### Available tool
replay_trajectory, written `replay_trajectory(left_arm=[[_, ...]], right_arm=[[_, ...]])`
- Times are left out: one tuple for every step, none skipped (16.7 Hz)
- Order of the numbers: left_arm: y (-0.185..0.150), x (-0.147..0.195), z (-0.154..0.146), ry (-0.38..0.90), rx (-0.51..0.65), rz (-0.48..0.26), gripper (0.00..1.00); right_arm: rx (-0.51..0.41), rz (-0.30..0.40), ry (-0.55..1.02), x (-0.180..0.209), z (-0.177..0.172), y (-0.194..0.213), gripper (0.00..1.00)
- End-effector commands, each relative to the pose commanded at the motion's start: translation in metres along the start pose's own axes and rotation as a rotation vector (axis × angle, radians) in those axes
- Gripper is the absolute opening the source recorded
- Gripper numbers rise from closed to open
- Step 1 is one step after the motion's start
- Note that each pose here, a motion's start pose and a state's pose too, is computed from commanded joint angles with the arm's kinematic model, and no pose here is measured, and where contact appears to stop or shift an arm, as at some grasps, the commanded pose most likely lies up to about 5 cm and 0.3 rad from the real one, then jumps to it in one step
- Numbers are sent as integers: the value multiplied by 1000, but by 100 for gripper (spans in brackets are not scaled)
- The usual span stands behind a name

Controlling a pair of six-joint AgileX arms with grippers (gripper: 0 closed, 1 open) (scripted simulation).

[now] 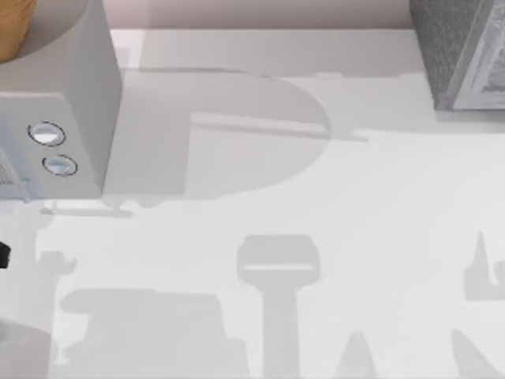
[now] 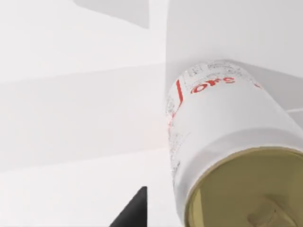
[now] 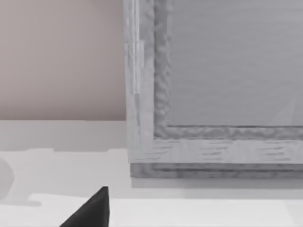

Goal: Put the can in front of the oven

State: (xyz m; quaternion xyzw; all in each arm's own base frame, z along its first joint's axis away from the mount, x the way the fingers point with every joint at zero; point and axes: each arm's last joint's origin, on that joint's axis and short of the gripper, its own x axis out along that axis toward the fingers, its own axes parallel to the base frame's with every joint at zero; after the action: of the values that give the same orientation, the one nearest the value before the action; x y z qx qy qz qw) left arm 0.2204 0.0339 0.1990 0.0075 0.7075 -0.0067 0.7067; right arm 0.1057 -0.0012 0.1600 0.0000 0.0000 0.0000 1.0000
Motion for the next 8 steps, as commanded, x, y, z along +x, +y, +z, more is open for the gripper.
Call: replay_trajectory(left_arm=[[0, 0, 0, 0, 0, 0, 100], [0, 0, 0, 0, 0, 0, 100], [0, 0, 0, 0, 0, 0, 100], [0, 0, 0, 0, 0, 0, 100], [0, 0, 0, 0, 0, 0, 100], [0, 0, 0, 0, 0, 0, 100], [0, 0, 0, 0, 0, 0, 100], [0, 0, 0, 0, 0, 0, 100]], right_arm=[[0, 0, 0, 0, 0, 0, 100], [0, 0, 0, 0, 0, 0, 100], [0, 0, 0, 0, 0, 0, 100], [0, 0, 0, 0, 0, 0, 100], [0, 0, 0, 0, 0, 0, 100], [0, 0, 0, 0, 0, 0, 100], [0, 0, 0, 0, 0, 0, 100], [0, 0, 0, 0, 0, 0, 100]])
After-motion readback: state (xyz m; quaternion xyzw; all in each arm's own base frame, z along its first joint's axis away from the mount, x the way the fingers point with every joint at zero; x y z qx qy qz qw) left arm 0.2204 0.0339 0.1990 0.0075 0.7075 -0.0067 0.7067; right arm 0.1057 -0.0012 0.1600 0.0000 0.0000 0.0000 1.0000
